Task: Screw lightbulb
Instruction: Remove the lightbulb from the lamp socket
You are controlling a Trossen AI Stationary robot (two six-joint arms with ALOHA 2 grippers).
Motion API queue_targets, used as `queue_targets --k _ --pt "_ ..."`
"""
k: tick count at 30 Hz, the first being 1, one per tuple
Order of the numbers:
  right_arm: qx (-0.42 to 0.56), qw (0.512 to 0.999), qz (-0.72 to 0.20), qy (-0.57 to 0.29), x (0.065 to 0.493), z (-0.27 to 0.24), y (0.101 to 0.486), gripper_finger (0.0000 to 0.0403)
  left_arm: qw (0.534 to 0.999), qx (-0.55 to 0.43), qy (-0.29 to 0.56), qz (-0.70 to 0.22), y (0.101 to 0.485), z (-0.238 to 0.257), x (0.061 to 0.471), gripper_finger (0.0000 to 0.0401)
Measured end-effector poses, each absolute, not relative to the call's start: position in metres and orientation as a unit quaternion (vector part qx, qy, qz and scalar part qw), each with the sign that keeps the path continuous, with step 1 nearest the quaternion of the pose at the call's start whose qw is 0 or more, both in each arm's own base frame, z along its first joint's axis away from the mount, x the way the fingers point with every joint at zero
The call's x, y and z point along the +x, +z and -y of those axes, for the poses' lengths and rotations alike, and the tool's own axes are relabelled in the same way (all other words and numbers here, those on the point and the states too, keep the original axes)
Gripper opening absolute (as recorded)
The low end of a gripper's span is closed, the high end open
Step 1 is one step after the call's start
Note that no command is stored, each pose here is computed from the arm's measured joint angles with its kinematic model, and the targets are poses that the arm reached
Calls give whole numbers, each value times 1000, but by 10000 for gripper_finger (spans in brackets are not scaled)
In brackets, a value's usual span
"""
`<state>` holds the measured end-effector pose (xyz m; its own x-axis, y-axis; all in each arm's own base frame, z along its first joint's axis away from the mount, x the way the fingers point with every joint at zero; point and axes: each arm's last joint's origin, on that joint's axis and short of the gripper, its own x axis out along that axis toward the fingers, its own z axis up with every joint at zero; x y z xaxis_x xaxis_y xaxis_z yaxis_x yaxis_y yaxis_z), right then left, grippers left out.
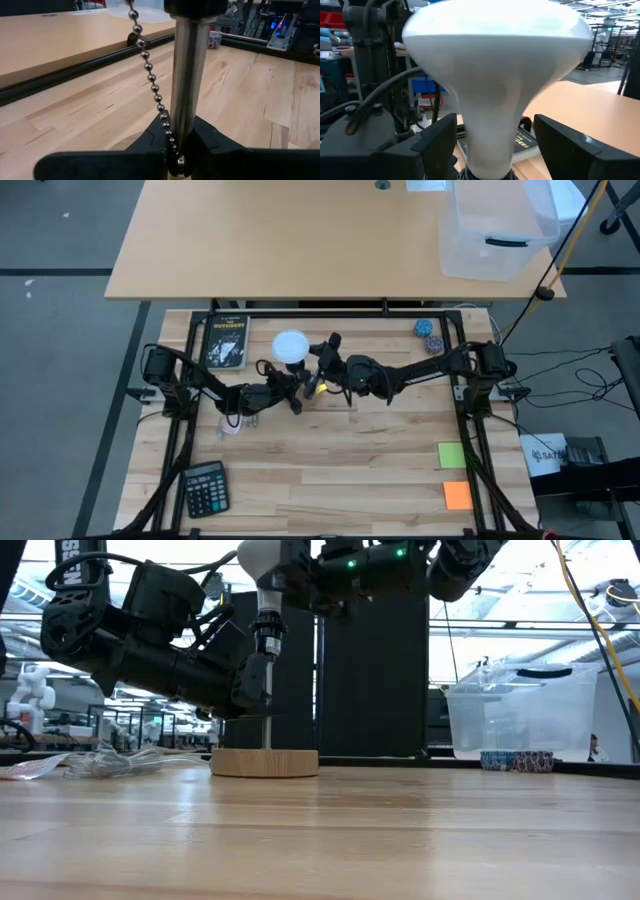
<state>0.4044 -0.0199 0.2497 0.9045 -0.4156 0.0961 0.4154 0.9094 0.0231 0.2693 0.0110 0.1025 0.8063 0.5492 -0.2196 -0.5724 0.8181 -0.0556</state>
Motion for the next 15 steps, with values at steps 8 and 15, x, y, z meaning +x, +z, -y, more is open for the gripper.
queue_targets --k 8,15 --pt "-7 985 54 -166 405 31 251 251 949 -58 294 -99 102 -11 269 33" --pt "-22 986 52 -159 405 33 251 173 950 -55 289 -102 102 -11 269 33"
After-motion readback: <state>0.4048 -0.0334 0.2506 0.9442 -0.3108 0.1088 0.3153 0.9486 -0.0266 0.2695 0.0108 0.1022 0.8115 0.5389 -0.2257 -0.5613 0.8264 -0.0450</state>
